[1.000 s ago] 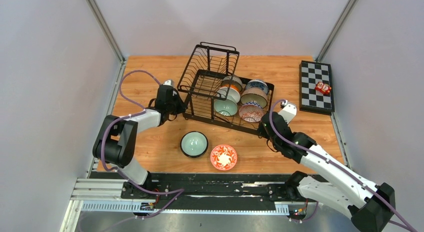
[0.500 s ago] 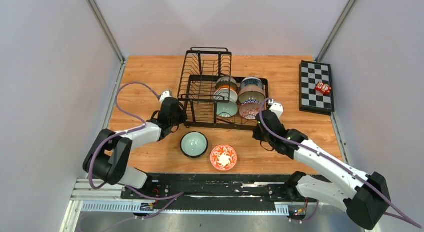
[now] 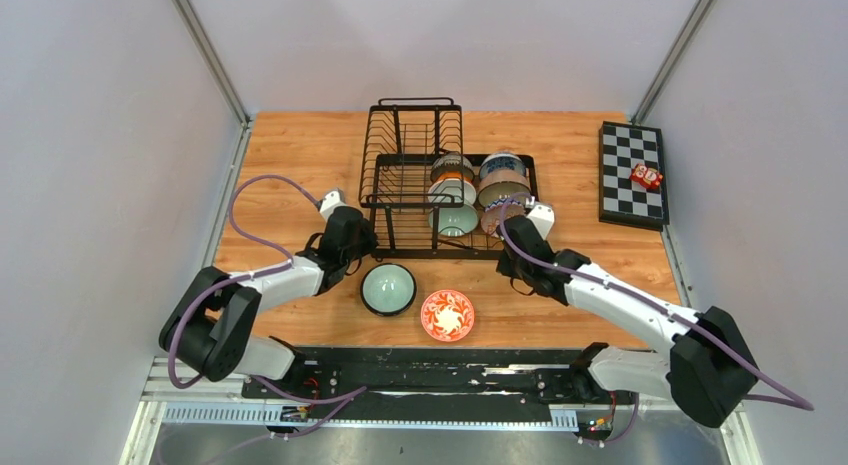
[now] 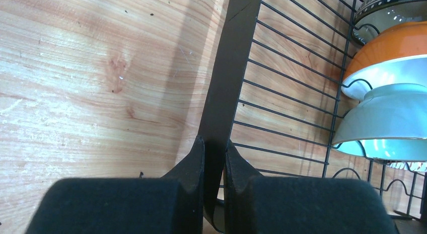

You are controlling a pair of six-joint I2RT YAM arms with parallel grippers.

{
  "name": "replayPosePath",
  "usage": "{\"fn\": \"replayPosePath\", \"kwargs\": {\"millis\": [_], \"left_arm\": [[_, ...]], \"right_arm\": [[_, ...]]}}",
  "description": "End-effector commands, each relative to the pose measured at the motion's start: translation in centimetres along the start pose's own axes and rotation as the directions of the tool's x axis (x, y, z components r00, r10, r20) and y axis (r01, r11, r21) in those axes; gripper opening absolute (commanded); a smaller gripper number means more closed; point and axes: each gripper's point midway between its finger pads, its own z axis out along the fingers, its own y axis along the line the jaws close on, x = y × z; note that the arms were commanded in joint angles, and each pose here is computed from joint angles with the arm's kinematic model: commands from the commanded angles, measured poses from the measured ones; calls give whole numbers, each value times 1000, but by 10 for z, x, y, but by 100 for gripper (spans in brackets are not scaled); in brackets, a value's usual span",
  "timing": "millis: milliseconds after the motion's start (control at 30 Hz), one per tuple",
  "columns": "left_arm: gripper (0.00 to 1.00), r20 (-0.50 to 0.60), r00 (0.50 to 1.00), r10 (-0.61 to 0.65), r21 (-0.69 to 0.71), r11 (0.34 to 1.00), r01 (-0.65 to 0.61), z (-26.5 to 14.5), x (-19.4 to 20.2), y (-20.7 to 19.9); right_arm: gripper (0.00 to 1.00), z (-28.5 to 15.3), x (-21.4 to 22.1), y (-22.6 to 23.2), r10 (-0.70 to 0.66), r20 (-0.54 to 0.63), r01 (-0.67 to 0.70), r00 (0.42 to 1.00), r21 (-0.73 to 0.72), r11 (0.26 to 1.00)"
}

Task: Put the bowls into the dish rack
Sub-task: Adjust the dish rack at the center of the board.

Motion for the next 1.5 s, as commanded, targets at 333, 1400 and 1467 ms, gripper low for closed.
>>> {"fn": "replayPosePath", "kwargs": {"millis": [333, 1400, 1467], "left_arm": [[0, -23, 1000, -6, 226, 974, 11, -27, -10, -68], [23, -218, 910, 352, 430, 872, -234, -35, 81, -121], [30, -218, 907, 361, 422, 873, -246, -36, 80, -120]], "right_arm": [[3, 46, -41, -15, 93, 83, -99, 992, 73, 992], [3, 121, -119, -50, 236, 83, -242, 968, 64, 968], [3, 122, -120, -49, 234, 75, -238, 969, 55, 970]]}}
